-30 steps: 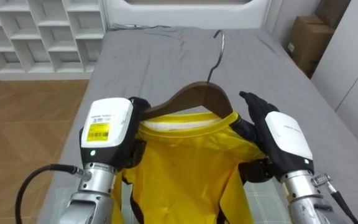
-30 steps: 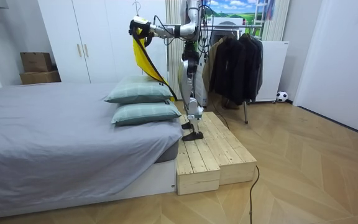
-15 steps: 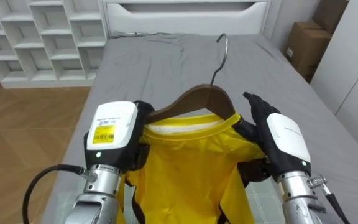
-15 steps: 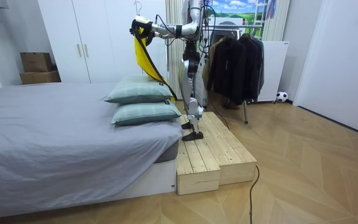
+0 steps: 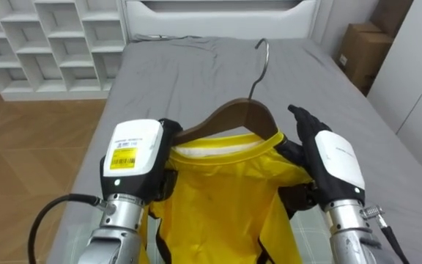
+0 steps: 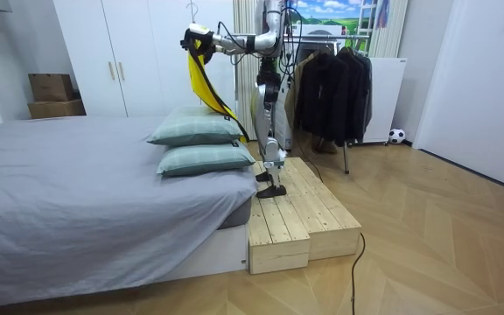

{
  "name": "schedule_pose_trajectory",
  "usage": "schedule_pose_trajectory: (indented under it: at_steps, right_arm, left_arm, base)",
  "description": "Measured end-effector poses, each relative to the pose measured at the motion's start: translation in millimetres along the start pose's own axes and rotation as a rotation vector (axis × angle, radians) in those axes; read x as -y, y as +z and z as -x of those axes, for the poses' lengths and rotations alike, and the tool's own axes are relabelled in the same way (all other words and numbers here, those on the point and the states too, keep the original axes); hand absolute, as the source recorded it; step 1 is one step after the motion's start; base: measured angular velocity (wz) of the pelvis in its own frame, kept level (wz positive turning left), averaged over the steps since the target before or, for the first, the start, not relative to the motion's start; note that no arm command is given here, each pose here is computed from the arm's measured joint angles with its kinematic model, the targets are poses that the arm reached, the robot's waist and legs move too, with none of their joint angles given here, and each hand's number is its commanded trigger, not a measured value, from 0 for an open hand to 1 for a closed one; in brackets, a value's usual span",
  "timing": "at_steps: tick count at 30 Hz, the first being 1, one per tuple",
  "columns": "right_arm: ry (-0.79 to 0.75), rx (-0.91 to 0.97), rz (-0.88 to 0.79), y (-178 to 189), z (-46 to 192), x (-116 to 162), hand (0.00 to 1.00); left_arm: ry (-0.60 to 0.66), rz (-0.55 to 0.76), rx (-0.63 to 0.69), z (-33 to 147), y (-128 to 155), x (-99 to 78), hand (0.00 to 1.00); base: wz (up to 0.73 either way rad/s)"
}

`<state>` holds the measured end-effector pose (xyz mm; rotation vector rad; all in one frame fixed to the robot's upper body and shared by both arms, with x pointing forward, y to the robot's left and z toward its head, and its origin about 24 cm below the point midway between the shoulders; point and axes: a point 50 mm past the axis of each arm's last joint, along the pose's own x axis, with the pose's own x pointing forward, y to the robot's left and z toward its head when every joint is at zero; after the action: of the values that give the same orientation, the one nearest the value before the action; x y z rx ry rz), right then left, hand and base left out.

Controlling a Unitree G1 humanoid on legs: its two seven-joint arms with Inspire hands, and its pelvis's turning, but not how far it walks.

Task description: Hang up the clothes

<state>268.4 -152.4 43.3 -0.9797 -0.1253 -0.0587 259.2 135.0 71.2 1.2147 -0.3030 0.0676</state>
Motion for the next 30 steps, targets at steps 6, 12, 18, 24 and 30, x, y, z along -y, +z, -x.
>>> schedule_pose_trajectory:
  at_steps: [6,12,18,24,30]
  right_arm:
    - [0.003,-0.002,-0.005,-0.2,-0.1,-0.5,1.0]
    - [0.008,-0.01,-0.013,-1.5,0.2,-1.8,1.0]
    - [0.025,-0.022,-0.006,-4.9,1.3,-5.7,1.0]
    - [0.011,-0.024,-0.005,-5.2,2.2,-7.4,1.0]
    - [0.009,-0.022,-0.006,-4.9,3.1,-9.4,1.0]
  left_arm:
    - [-0.001,-0.001,-0.002,0.1,0.0,0.2,1.0]
    - [-0.004,-0.001,-0.002,0.4,0.8,1.0,1.0]
    - [-0.006,-0.007,-0.016,0.6,0.1,1.6,1.0]
    - [-0.003,-0.007,-0.018,0.7,0.1,1.6,1.0]
    - [-0.005,-0.005,-0.025,0.8,-0.4,2.0,1.0]
  base:
    - [0.04]
    - [0.0]
    - [-0.02]
    - [0.0]
    - [0.0]
